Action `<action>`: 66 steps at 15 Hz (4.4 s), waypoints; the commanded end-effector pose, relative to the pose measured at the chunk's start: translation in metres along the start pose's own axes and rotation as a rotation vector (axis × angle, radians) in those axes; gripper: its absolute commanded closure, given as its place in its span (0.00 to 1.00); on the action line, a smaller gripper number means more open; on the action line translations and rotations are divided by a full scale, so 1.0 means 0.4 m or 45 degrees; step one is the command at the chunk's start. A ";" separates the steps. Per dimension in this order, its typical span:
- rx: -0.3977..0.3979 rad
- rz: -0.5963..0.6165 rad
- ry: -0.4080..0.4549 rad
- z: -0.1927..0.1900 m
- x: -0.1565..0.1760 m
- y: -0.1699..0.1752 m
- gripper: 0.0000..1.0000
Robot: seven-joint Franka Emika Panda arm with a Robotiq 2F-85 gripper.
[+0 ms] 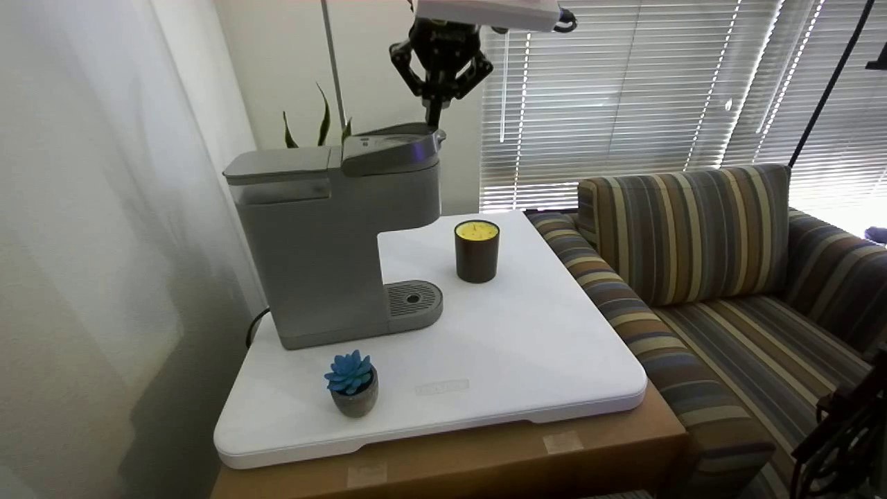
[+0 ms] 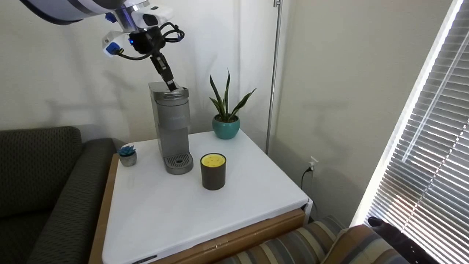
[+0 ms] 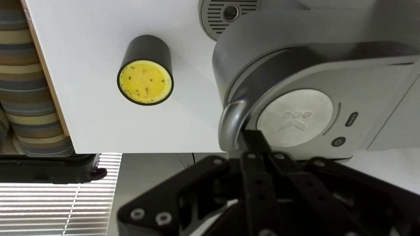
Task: Close the coffee machine chamber
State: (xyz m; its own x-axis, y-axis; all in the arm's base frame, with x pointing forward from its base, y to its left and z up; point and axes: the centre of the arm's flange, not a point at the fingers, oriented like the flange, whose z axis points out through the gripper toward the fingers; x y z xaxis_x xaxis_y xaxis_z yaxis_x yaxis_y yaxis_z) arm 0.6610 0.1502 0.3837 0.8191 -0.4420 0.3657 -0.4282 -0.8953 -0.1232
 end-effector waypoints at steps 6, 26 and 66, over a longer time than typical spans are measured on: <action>-0.099 -0.003 -0.168 0.075 -0.045 0.013 1.00; -0.080 -0.142 0.069 -0.141 -0.034 -0.059 1.00; 0.037 -0.062 0.211 -0.364 -0.028 -0.110 0.00</action>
State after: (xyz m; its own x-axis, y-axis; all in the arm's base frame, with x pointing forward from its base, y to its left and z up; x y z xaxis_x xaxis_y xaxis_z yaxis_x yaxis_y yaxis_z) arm 0.6150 0.2028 0.5195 0.7634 -0.3854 0.5183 -0.3764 -0.9176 -0.1278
